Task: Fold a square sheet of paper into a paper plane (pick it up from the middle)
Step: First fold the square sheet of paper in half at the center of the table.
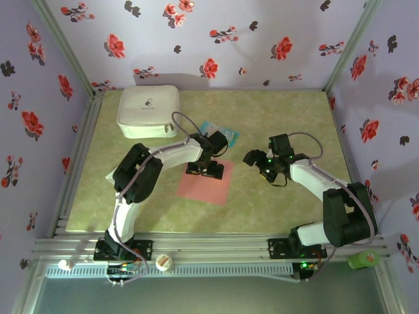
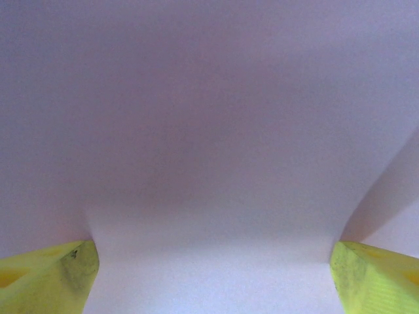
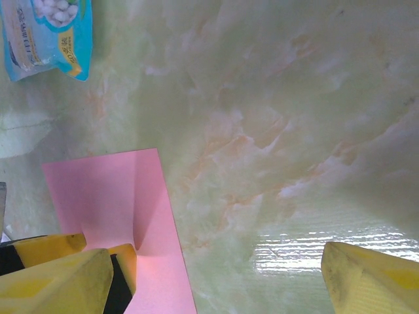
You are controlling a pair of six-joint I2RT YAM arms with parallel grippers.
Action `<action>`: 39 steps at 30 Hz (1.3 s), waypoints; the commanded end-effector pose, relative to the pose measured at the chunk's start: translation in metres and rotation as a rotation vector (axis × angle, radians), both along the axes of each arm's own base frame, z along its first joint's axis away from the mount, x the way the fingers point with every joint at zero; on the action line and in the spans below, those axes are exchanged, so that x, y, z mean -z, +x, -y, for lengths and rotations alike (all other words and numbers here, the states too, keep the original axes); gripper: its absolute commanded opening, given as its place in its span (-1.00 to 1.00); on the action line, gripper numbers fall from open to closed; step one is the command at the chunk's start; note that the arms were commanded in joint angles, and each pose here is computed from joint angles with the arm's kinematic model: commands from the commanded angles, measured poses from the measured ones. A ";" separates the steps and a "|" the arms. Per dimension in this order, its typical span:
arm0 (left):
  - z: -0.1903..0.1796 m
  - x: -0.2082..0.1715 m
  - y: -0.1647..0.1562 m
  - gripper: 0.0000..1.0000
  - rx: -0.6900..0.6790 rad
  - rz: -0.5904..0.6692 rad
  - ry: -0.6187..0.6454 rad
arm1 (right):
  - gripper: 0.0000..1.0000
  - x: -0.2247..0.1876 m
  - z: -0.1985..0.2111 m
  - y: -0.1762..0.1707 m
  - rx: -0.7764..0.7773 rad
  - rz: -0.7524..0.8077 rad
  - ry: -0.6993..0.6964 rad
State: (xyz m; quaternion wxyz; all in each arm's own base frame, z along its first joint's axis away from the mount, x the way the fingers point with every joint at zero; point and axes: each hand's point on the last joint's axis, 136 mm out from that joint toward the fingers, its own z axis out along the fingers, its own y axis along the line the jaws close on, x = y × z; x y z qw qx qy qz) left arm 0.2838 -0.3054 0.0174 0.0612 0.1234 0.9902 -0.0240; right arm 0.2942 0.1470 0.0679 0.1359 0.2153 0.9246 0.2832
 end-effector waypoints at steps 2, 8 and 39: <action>-0.010 0.019 -0.022 0.84 -0.005 -0.088 0.044 | 0.68 -0.009 0.004 0.001 -0.001 0.032 -0.034; -0.007 0.019 -0.022 0.83 -0.008 -0.083 0.038 | 0.68 -0.008 0.004 0.001 -0.004 0.025 -0.038; -0.001 -0.008 -0.019 0.92 -0.011 -0.039 0.011 | 0.68 -0.009 0.006 -0.003 0.010 0.032 -0.037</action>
